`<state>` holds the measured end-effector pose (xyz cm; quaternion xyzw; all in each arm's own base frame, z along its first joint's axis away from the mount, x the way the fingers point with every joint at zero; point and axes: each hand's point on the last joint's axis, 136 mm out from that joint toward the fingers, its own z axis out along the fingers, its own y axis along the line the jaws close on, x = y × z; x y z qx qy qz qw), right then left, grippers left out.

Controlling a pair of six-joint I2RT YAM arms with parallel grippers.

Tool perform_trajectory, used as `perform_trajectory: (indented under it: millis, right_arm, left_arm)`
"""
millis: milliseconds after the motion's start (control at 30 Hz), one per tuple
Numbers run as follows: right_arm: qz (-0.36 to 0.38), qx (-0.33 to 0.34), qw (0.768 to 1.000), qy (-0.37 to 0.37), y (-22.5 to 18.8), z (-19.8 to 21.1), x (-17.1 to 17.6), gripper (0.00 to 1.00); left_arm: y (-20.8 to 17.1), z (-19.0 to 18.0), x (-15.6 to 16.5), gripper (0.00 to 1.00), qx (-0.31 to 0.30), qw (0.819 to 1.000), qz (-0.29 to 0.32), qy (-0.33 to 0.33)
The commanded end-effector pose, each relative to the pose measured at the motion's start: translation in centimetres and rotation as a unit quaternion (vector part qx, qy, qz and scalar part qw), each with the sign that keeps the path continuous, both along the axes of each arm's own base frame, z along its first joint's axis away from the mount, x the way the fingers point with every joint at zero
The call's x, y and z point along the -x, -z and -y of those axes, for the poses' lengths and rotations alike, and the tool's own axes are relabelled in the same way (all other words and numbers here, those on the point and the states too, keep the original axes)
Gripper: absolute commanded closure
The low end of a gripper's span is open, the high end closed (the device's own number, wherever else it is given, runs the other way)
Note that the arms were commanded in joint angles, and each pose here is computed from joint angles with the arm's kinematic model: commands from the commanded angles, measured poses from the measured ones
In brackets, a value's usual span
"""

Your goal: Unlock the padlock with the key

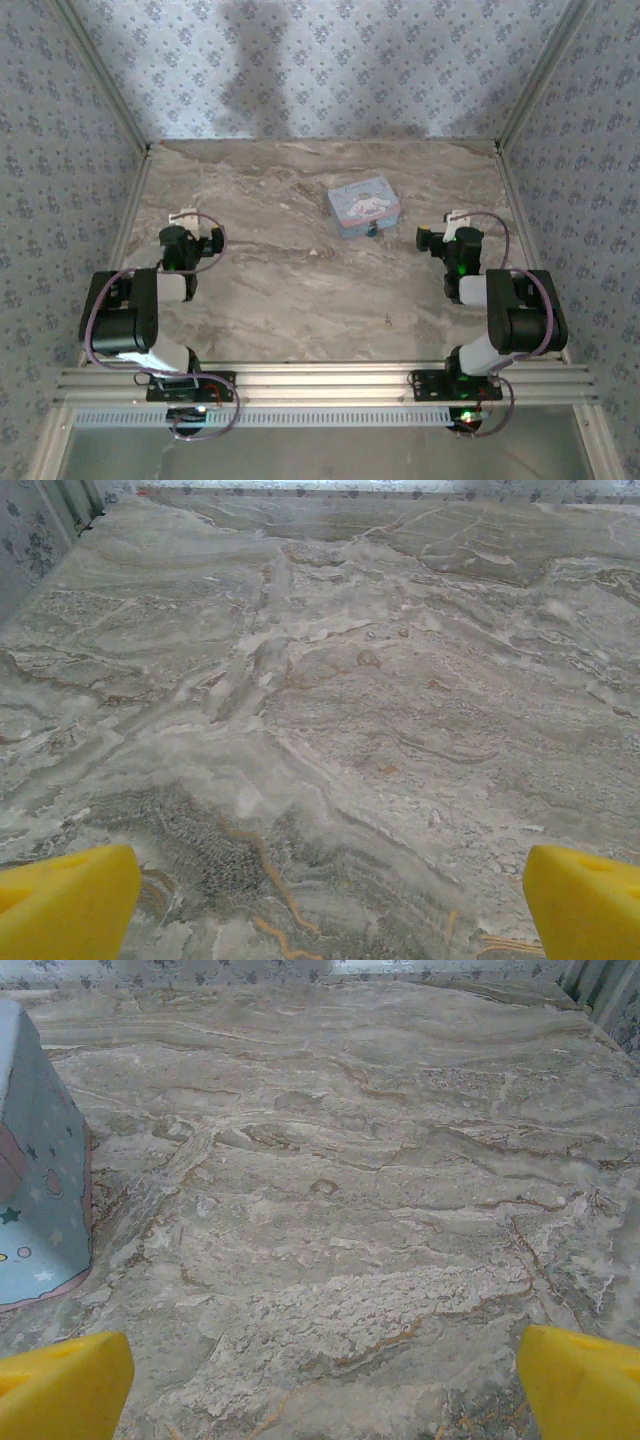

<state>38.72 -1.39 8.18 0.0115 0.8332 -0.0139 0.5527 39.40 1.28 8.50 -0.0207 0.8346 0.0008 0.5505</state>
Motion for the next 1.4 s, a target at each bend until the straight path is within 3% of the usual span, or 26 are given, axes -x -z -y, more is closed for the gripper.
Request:
perform_trajectory:
  millis: [0, 800, 1067, 1233, 1367]
  right_arm:
    - [0.003, 0.012, 1.000, 0.003, -0.4, 0.2, -0.5, 0.00]
    - [0.003, 0.008, 1.000, 0.001, -0.4, 0.2, -0.4, 0.00]
    - [0.006, 0.007, 1.000, 0.014, -3.0, 0.6, 0.0, 0.00]
    - [-0.003, -0.023, 0.999, 0.047, -5.8, 1.1, 0.9, 0.00]
    - [-0.027, -0.098, 0.993, 0.053, -7.9, -0.1, 2.0, 0.00]
  left_arm:
    - [-0.4, 0.1, -0.4, 0.02, -0.004, 1.000, 0.004, 0.000]
    - [-0.5, -0.2, -0.4, 0.02, 0.001, 1.000, 0.006, -0.008]
    - [-5.7, 0.7, 1.5, 0.02, -0.027, 0.999, 0.043, -0.009]
    - [-9.0, 2.0, 2.3, 0.02, 0.046, 0.997, 0.061, -0.011]
    - [-9.8, 3.4, 2.7, 0.02, 0.160, 0.987, 0.000, -0.023]
